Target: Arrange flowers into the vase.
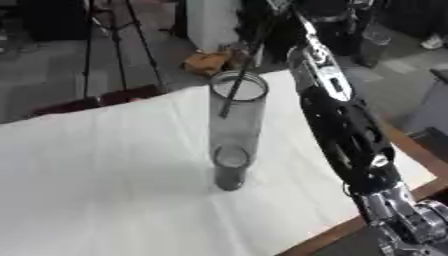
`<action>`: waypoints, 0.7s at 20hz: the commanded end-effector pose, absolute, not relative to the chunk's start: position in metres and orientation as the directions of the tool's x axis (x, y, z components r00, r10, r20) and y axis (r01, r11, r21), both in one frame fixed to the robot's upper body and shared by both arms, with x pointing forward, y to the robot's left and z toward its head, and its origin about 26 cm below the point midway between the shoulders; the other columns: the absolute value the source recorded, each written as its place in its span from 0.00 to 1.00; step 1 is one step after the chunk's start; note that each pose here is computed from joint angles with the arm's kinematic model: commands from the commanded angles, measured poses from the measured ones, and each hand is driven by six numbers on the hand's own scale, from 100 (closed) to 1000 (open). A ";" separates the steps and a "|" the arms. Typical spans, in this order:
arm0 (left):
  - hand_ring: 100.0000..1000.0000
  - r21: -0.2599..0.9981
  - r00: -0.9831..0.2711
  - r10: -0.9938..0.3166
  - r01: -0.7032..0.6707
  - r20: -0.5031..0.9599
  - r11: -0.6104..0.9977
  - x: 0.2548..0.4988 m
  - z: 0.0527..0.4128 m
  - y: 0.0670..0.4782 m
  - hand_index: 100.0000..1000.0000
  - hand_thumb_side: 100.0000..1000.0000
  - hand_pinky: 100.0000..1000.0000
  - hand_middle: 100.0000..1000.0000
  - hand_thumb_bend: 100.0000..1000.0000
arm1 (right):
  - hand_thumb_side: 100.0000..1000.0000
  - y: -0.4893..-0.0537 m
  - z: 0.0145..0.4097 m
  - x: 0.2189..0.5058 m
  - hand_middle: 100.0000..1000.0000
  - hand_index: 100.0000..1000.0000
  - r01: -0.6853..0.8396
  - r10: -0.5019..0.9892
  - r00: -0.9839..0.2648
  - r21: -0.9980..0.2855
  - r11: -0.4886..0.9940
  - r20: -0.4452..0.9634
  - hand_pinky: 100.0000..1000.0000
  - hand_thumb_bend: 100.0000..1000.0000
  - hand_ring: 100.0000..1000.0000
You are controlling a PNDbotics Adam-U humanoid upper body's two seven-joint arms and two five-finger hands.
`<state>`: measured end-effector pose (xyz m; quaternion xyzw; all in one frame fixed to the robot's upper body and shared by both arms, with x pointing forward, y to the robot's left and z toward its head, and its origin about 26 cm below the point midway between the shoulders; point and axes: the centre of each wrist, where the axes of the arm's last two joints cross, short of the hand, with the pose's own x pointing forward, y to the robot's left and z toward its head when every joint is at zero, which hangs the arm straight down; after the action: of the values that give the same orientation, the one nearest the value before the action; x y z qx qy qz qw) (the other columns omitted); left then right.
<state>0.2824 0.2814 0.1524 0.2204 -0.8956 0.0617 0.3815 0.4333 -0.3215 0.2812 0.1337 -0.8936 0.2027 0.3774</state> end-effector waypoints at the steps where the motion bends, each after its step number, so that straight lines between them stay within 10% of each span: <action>1: 0.63 0.061 -0.627 -0.357 -0.442 0.692 0.895 0.282 0.160 0.284 0.81 0.97 0.69 0.59 0.47 | 0.53 -0.323 0.295 0.432 0.08 0.15 -0.375 -0.067 -0.711 -0.297 0.878 0.700 0.00 0.49 0.10; 8: 0.63 0.061 -0.627 -0.357 -0.442 0.692 0.895 0.282 0.160 0.284 0.81 0.97 0.69 0.59 0.47 | 0.53 -0.323 0.294 0.433 0.08 0.15 -0.375 -0.067 -0.712 -0.298 0.878 0.699 0.00 0.49 0.10; 10: 0.63 0.061 -0.628 -0.357 -0.441 0.691 0.895 0.282 0.160 0.283 0.81 0.97 0.69 0.59 0.47 | 0.70 -0.320 0.296 0.432 0.21 0.29 -0.380 -0.051 -0.720 -0.332 0.863 0.692 0.04 0.63 0.26; 14: 0.63 0.062 -0.628 -0.358 -0.441 0.691 0.895 0.282 0.160 0.283 0.81 0.97 0.69 0.59 0.47 | 0.70 -0.311 0.296 0.434 0.27 0.36 -0.385 0.006 -0.748 -0.440 0.811 0.664 0.13 0.67 0.32</action>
<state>0.2824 0.2814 0.1524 0.2203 -0.8956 0.0616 0.3816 0.4368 -0.3107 0.2780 0.1217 -0.8856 0.2645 0.3618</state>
